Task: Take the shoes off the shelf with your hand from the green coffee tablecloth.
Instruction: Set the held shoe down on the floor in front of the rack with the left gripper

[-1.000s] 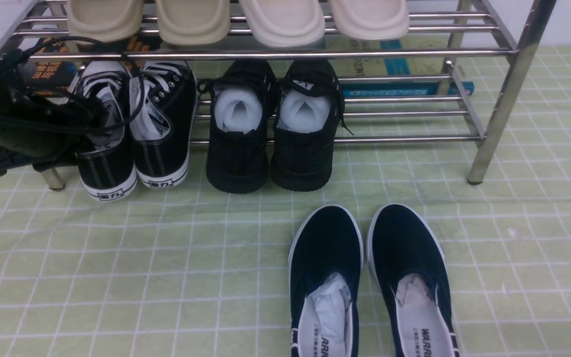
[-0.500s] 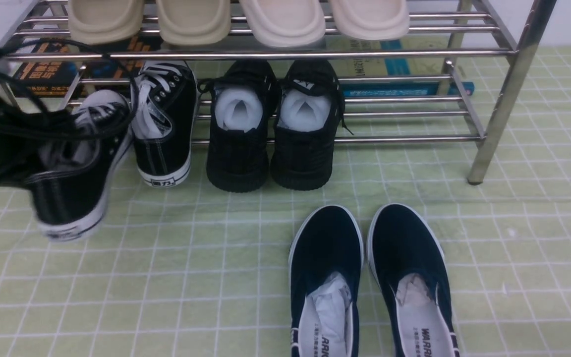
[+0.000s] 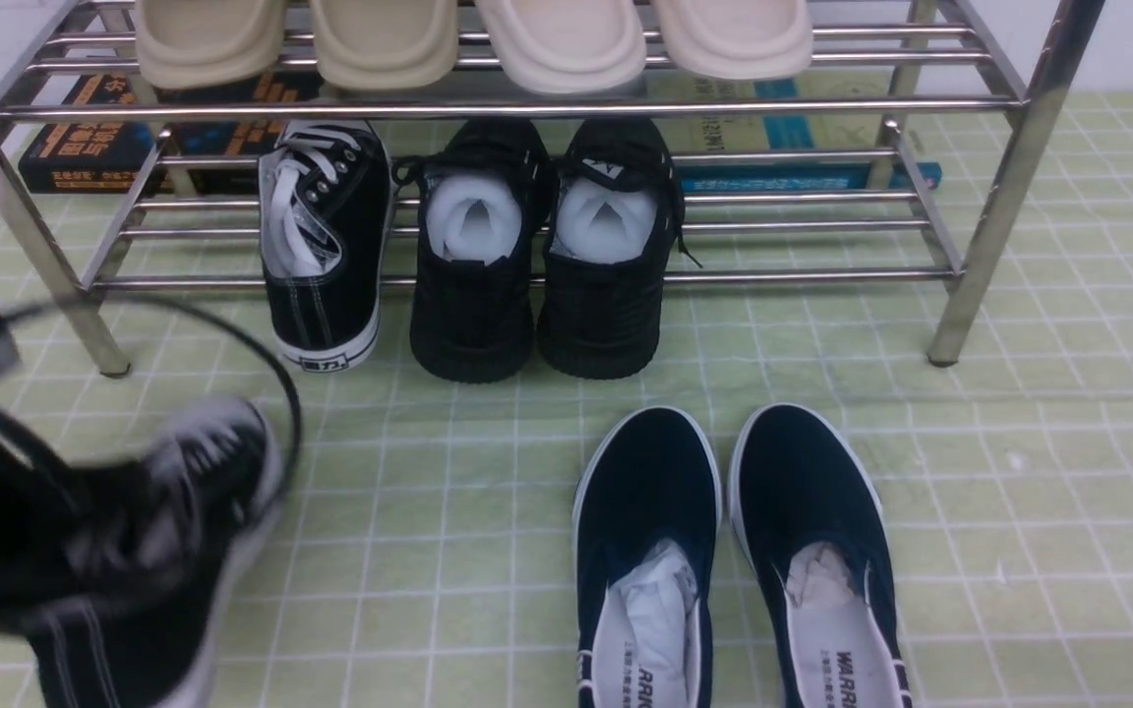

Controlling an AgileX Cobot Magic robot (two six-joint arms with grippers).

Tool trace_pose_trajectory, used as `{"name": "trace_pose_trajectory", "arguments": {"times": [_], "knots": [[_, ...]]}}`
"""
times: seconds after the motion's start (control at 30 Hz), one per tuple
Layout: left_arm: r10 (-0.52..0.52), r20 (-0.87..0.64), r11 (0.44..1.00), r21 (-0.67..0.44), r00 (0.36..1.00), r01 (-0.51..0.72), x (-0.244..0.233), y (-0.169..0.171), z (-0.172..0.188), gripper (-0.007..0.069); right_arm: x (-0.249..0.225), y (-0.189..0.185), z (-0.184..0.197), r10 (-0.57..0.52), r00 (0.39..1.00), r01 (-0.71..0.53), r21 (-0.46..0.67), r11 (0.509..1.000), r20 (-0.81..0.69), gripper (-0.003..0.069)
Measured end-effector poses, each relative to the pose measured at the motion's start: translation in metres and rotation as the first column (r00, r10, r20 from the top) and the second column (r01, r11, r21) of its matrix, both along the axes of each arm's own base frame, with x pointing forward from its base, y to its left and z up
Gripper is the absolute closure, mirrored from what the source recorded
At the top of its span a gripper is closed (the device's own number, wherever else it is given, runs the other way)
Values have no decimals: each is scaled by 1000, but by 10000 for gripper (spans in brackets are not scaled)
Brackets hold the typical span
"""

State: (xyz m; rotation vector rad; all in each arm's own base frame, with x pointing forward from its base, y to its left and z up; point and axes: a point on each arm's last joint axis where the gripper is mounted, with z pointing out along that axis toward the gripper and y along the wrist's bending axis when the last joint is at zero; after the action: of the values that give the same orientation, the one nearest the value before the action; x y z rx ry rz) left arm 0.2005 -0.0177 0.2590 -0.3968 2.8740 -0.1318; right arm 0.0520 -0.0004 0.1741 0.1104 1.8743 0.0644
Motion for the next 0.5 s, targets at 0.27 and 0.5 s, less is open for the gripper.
{"name": "trace_pose_trajectory", "arguments": {"times": [0.27,0.5], "knots": [[-70,123,997,-15,990,72,3,-38,-18,615,0,0,0,0,1000,0,0,1000,0,420],[-16,141,1000,-19,990,19,13,-53,-29,615,0,0,0,0,1000,0,0,1000,0,420]]}}
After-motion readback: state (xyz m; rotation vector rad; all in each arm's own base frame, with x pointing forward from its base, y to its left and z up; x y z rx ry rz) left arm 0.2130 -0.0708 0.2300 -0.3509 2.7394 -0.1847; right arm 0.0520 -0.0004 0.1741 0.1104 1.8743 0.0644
